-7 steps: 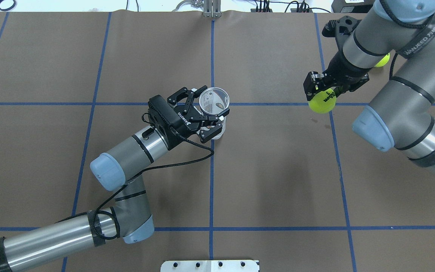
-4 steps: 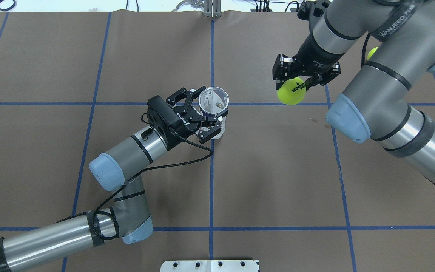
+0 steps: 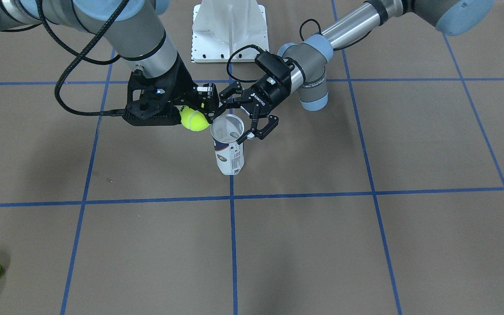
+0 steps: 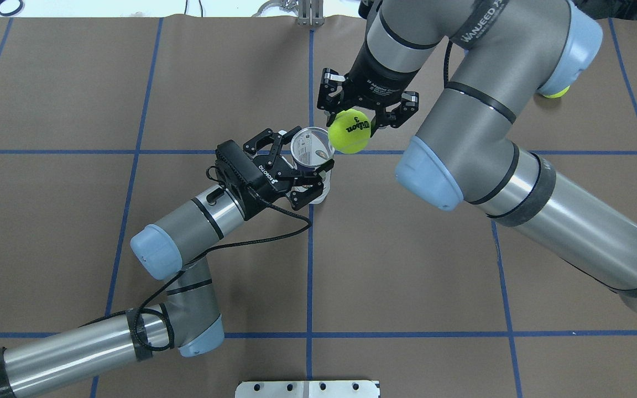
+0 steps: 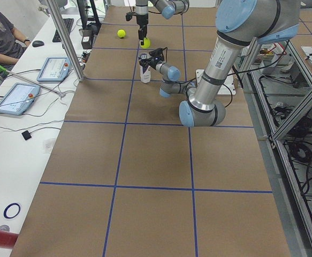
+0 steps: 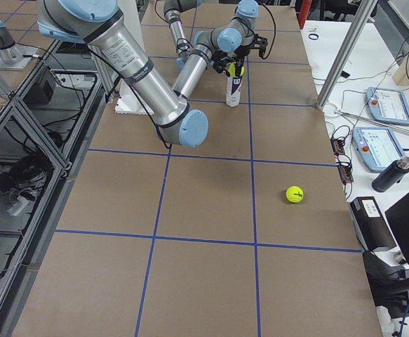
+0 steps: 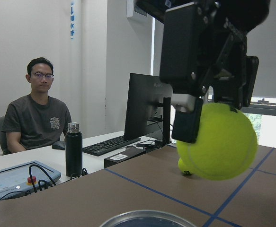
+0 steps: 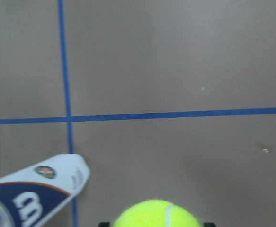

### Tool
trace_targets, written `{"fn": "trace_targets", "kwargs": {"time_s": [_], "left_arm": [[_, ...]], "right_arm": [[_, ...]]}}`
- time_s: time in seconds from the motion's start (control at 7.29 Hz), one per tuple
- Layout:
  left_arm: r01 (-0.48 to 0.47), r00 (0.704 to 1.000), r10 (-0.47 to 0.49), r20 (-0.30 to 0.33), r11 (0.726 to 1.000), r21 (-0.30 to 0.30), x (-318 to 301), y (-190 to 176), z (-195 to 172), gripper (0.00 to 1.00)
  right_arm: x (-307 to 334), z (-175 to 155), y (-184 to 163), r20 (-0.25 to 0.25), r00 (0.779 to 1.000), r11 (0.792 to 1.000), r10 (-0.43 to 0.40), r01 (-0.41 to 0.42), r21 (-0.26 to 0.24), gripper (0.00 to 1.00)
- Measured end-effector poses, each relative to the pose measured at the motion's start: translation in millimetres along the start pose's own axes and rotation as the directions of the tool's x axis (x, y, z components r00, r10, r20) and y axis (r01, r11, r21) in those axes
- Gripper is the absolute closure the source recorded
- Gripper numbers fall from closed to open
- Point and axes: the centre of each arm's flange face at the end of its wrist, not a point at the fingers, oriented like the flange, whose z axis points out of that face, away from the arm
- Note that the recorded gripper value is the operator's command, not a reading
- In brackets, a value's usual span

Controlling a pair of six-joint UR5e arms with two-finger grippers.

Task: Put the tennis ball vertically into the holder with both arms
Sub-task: 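Carry the ball with the right gripper above the can's open top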

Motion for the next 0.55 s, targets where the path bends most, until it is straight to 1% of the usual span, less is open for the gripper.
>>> {"fn": "trace_targets", "kwargs": {"time_s": [0.27, 0.55], "left_arm": [[0.000, 1.000, 0.000, 0.000, 1.000, -0.001, 0.0, 0.7, -0.1, 0.13], [-0.001, 1.000, 0.001, 0.000, 1.000, -0.002, -0.1, 1.0, -0.3, 0.14]], "right_arm": [[-25.4, 6.4, 0.8, -0.006, 1.000, 1.000, 0.011, -0.011, 0.007, 1.00], [-37.4, 17.7, -0.4, -0.008, 1.000, 1.000, 0.009, -0.009, 0.015, 1.00]]}}
